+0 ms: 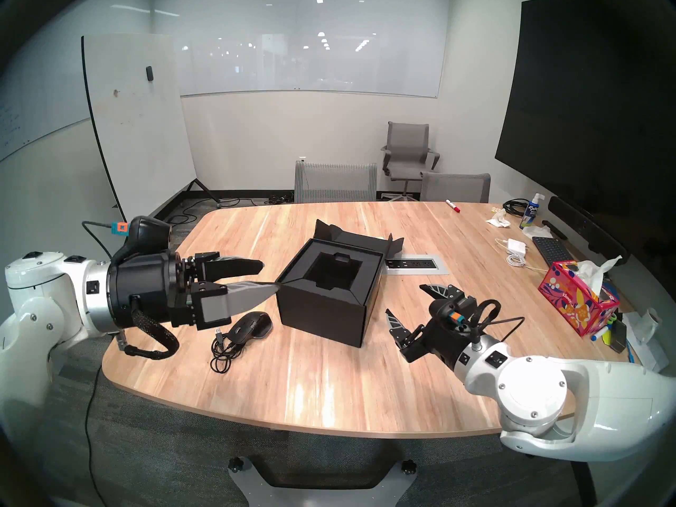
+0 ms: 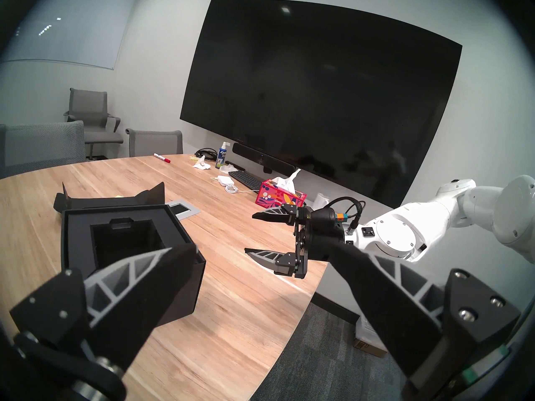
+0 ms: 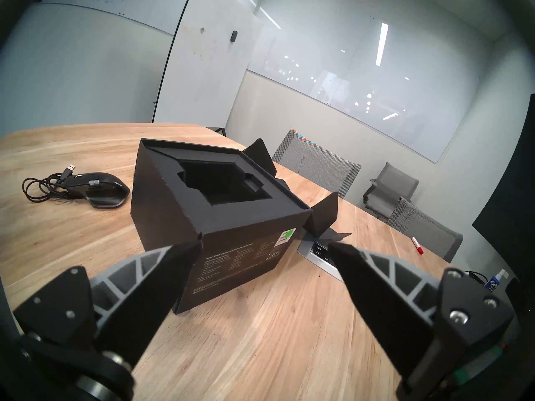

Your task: Open the box and place the mouse inside

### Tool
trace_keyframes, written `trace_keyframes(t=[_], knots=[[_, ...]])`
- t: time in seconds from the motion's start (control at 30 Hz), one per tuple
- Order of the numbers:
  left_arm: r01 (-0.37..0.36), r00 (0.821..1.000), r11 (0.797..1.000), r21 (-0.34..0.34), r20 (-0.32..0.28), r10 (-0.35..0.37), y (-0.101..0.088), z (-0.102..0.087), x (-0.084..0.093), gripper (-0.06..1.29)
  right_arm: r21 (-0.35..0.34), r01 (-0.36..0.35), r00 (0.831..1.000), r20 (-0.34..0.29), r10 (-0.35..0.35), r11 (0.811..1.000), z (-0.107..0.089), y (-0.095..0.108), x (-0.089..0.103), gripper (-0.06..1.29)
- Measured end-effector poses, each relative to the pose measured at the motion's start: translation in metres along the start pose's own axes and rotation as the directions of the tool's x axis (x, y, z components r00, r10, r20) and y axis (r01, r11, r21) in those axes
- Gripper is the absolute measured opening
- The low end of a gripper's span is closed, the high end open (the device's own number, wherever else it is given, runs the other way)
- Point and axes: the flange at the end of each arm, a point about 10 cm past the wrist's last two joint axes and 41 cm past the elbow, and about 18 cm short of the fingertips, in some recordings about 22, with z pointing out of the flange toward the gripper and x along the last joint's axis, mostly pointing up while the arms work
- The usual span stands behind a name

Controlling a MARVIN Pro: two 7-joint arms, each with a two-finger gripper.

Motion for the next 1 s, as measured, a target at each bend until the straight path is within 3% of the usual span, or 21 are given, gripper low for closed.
trace_keyframes(t=[0.4,1.0], knots=[[-0.016,1.0,0.999,0.034,-0.002,0.016,-0.003,0.0,0.002,1.27,-0.006,-0.001,1.0,-0.011,0.001,1.0,-0.001,0.0,0.0,1.19],[-0.086,0.996,0.977,0.193,0.007,0.086,-0.019,-0.016,0.004,1.27,-0.013,-0.002,1.0,-0.03,0.002,1.0,-0.002,0.001,0.0,1.19]])
